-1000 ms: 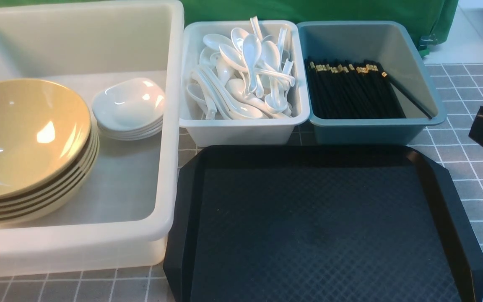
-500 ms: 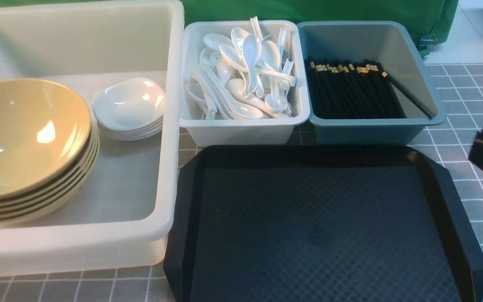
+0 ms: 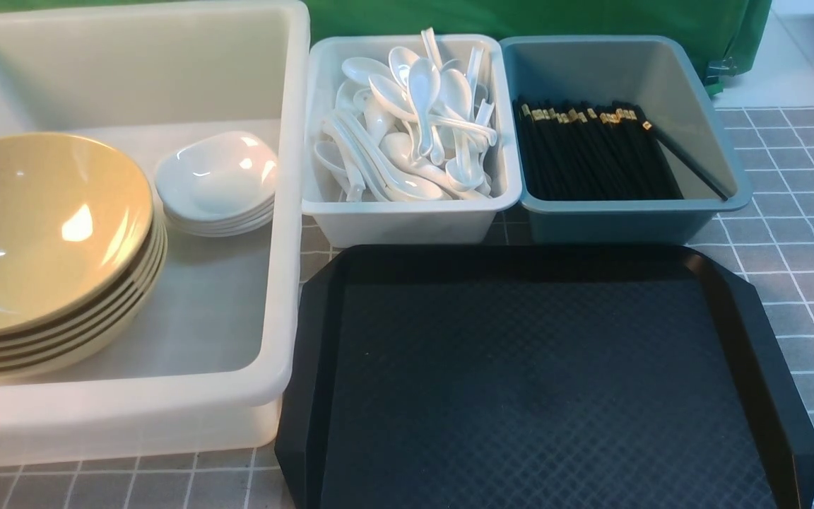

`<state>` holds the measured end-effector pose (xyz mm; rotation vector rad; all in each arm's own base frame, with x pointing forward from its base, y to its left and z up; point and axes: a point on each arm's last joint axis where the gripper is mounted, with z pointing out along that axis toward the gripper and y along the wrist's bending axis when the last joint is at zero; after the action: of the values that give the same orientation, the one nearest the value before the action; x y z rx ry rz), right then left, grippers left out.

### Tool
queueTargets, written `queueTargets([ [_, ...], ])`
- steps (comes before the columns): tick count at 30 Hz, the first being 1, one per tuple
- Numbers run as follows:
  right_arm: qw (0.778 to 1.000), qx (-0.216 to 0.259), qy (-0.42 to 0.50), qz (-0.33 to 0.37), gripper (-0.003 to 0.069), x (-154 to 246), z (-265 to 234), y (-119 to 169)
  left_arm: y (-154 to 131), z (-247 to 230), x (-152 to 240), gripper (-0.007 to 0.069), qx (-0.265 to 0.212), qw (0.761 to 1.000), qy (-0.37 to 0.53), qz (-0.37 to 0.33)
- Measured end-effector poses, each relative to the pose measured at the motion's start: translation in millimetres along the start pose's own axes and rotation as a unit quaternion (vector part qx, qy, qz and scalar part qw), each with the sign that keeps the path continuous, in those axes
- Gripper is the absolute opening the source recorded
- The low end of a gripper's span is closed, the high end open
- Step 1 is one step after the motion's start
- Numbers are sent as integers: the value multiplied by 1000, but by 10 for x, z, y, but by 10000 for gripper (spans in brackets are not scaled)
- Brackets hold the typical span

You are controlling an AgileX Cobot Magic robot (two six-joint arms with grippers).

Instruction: On grey table put chopsticks spoon bowls plates into blue grey white boxes.

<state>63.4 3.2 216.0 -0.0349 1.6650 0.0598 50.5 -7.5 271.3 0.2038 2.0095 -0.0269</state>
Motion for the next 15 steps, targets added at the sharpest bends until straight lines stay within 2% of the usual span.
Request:
queueTargets([
  [1,1000,31,-2,3,31,120,-20,-40,0,0,0,-11,0,1000,0,0],
  [6,997,75,5,8,31,277,-50,-94,0,0,0,-11,0,1000,0,0],
  [11,994,88,70,16,31,401,-67,-113,0,0,0,-11,0,1000,0,0],
  [15,994,83,73,16,31,406,-66,-108,0,0,0,-11,0,1000,0,0],
])
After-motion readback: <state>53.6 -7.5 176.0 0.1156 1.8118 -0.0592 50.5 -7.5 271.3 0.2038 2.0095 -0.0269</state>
